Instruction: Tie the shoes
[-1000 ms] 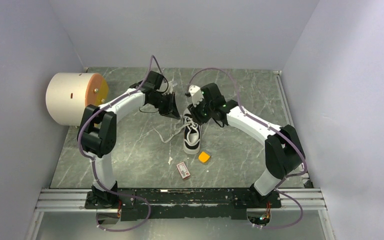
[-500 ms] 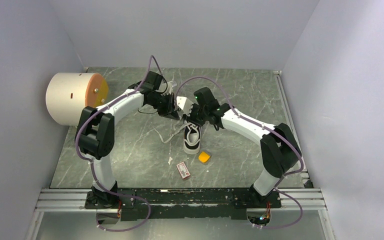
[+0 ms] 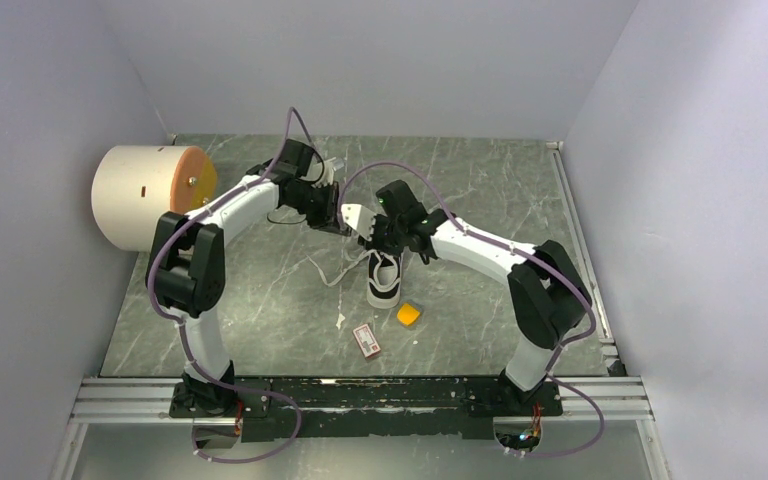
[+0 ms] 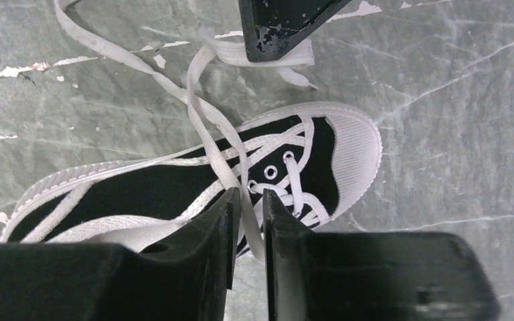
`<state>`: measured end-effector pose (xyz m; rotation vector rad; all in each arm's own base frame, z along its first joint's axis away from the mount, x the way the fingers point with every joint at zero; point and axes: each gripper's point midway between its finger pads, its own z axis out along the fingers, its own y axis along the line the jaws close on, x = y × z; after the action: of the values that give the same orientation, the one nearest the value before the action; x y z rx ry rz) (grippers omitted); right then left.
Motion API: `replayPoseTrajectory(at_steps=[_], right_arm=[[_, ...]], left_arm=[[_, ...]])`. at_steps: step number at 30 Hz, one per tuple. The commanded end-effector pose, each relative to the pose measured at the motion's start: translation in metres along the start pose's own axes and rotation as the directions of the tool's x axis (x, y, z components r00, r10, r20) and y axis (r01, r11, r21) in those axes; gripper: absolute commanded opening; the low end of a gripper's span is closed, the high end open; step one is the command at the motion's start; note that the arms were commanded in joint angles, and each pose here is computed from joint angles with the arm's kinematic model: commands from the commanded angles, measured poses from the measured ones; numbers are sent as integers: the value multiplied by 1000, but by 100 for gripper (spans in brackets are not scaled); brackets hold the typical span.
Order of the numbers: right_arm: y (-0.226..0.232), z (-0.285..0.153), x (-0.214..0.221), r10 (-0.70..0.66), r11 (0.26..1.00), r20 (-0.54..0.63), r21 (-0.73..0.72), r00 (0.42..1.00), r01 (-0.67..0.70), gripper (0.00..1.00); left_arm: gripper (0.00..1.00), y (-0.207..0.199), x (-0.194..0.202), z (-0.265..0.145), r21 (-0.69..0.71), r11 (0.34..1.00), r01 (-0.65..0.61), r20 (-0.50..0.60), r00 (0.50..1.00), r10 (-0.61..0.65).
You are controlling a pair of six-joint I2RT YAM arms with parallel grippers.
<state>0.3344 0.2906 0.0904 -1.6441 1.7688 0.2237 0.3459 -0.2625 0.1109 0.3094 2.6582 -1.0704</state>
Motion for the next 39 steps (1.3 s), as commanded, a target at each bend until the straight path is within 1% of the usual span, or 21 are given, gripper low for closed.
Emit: replayPoseTrajectory(at_steps=[1, 3, 4, 8, 13, 18, 20, 23, 26, 31, 34, 39], right_arm=[[-4, 3, -8, -5, 1000, 18, -6, 1000, 5, 15], [-7, -2, -14, 3, 1000, 28, 4, 1000, -3, 3], [-9, -5, -16, 4, 1000, 33, 14, 999, -5, 0], [-15, -21, -26, 4, 998, 84, 57, 996, -9, 0], [-21, -34, -31, 21, 994, 153, 103, 988, -37, 0], [-27, -41, -35, 44, 987, 204, 142, 978, -74, 0], [-31, -43, -35, 63, 982, 209, 160, 976, -97, 0], [-35, -44, -39, 81, 977, 233, 173, 969, -124, 0], [-43, -46, -38, 112, 964, 250, 207, 962, -166, 0], [-42, -43, -35, 131, 965, 249, 190, 960, -181, 0], [-41, -41, -35, 162, 963, 258, 170, 952, -210, 0], [-33, -43, -30, 229, 953, 260, 139, 938, -271, 0]], left_arm=[[5, -16, -8, -7, 68, 997, -30, 7, 1000, 30], [5, -22, -12, -6, 100, 994, -32, 13, 999, 31], [5, -25, -15, -5, 118, 992, -37, 19, 999, 35], [5, -35, -28, 2, 161, 986, -44, 31, 999, 39], [5, -51, -44, 27, 172, 981, -87, 16, 996, 85], [5, -46, -49, 53, 216, 974, -65, -24, 997, 71], [5, -45, -41, 58, 233, 969, -78, -64, 993, 95], [5, -48, -20, 59, 270, 959, -87, -104, 987, 119], [5, -55, -1, 56, 339, 935, -104, -109, 983, 149], [5, -63, 24, 48, 430, 896, -113, -138, 972, 189], [5, -71, 34, 49, 478, 872, -108, -157, 966, 205], [5, -88, 30, 44, 546, 832, -97, -127, 972, 197]])
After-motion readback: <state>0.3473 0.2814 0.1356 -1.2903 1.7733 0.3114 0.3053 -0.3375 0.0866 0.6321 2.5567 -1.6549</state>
